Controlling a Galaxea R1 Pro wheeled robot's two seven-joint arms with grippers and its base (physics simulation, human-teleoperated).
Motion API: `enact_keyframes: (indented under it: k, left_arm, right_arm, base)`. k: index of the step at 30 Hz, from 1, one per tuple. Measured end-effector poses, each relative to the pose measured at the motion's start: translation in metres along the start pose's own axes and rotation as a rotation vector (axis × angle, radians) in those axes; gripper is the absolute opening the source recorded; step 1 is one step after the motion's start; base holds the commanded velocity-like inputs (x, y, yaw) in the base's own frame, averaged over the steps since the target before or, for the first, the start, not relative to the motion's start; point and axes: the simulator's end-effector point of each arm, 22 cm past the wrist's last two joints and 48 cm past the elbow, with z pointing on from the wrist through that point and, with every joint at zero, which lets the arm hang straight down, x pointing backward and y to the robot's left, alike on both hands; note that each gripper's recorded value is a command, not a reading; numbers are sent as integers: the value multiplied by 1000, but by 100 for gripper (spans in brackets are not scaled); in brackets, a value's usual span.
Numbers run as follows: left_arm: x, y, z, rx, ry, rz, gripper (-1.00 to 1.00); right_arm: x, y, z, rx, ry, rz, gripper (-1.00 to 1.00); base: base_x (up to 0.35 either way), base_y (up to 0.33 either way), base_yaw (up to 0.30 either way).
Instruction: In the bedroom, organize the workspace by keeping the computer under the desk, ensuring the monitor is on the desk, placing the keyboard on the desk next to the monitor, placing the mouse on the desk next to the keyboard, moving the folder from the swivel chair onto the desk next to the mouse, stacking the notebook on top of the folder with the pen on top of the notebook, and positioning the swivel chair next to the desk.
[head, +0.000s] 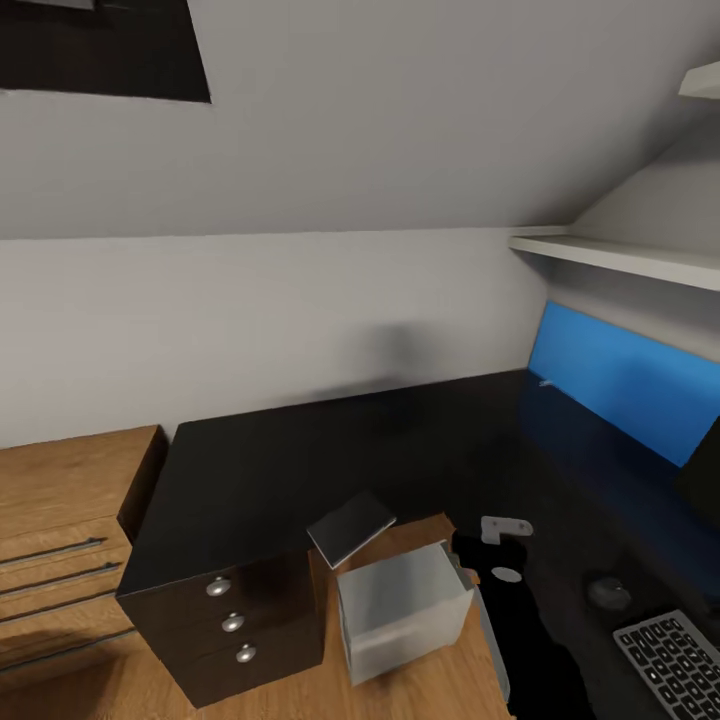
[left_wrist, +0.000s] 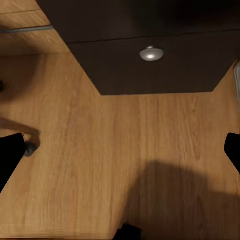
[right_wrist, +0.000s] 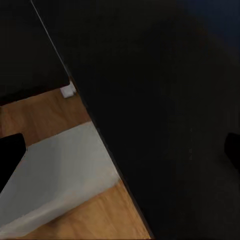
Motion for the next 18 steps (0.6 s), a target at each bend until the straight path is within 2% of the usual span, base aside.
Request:
enact_keyframes:
  k: [4, 18]
  left_arm:
    - [0, 0, 0, 0, 0, 0, 100]
    - [1, 1, 0, -3, 3, -1, 100]
  right_arm:
    - [-1, 7, -1, 13, -22, -22, 100]
    - [-2, 16, -2, 0, -37, -6, 100]
  base:
    - [0, 0, 82]
    - [0, 0, -9]
